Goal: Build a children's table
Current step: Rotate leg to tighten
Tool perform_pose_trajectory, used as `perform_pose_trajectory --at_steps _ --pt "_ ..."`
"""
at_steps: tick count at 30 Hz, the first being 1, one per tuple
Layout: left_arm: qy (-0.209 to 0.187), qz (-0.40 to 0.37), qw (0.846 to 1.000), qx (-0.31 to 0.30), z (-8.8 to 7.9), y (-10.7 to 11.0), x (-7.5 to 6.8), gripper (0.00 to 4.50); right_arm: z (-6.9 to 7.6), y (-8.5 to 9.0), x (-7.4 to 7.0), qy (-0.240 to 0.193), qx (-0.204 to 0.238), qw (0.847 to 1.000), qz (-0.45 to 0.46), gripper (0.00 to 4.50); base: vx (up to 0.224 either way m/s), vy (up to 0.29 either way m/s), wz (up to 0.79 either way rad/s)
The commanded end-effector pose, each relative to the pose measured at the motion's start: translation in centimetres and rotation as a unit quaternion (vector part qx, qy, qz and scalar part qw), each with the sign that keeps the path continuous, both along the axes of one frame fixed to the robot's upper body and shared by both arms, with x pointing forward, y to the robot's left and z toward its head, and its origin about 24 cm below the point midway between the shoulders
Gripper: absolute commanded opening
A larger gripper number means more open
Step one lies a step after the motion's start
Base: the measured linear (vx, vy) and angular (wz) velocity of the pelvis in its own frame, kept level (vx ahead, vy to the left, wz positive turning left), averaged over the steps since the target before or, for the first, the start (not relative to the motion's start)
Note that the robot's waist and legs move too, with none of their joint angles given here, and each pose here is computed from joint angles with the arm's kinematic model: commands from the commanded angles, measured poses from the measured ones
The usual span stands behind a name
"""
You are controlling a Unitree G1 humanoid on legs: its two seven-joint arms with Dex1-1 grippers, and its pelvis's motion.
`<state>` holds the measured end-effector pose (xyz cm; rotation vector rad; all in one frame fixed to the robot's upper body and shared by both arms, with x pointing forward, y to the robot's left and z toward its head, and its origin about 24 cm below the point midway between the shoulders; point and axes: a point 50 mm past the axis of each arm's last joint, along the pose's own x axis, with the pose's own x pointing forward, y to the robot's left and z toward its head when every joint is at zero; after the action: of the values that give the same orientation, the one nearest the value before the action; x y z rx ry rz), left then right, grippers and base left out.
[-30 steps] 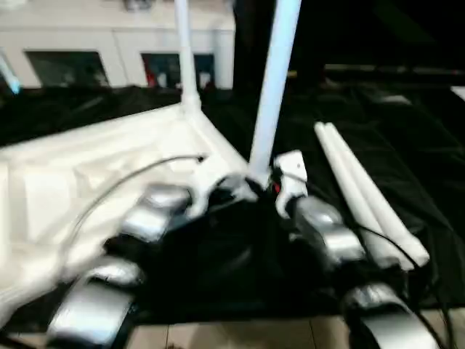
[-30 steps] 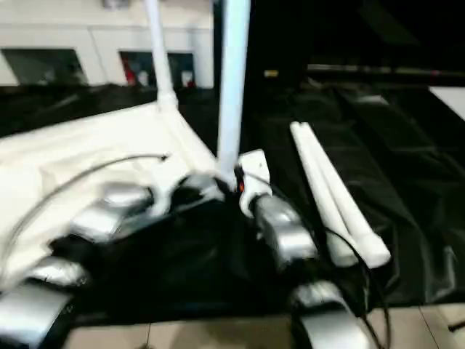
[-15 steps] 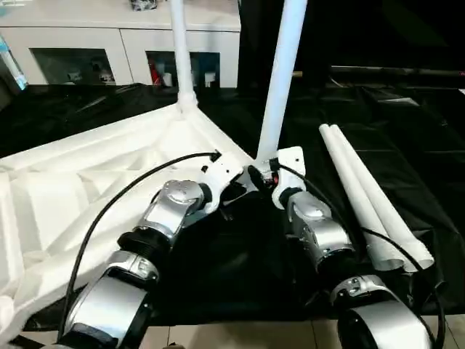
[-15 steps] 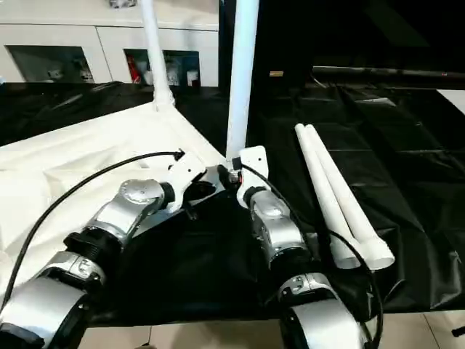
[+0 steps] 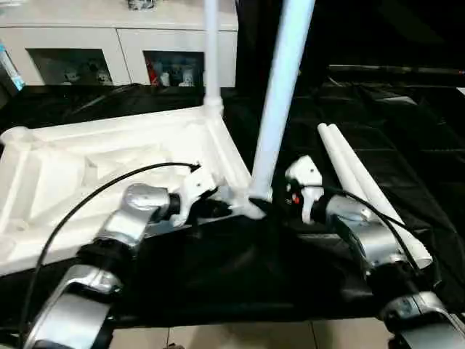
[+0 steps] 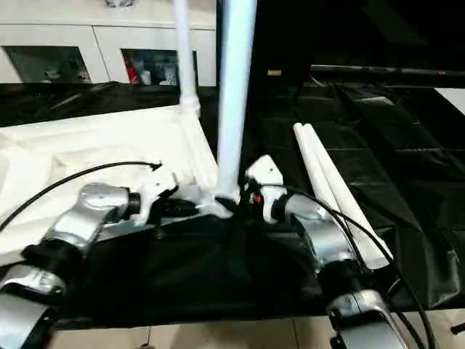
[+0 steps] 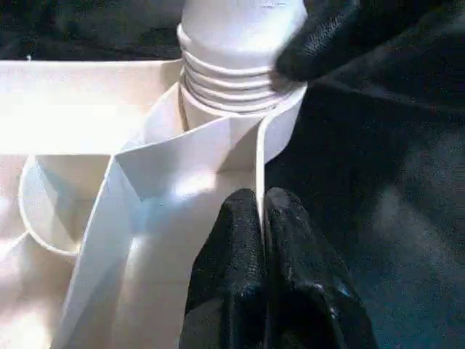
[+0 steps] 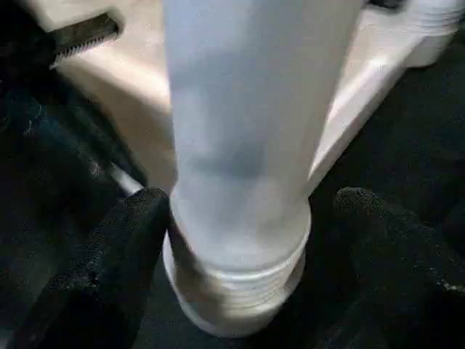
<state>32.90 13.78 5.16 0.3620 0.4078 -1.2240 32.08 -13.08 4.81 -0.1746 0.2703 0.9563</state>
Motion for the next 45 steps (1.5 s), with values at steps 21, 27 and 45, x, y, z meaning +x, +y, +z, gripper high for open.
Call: perform_pose_trajectory --at_steps 21,27,45 --pt "0.006 -0.019 0.999 -0.038 0.2 -0.1 -0.8 0.00 0.0 0.4 -0.6 0.019 0.029 0.999 0.025 2.72 0.000 0.000 0.00" --pt "0.000 0.009 0.999 -0.033 -0.1 -0.4 -0.5 0.00 -0.7 0.3 -0.3 0.020 0.025 0.999 -0.023 2.72 0.000 0.000 0.00" --pt "-0.060 0.120 0.991 -0.001 -0.5 -7.5 2.2 0.00 -1.7 3.5 3.2 0.012 0.056 0.931 -0.361 2.70 0.000 0.000 0.00"
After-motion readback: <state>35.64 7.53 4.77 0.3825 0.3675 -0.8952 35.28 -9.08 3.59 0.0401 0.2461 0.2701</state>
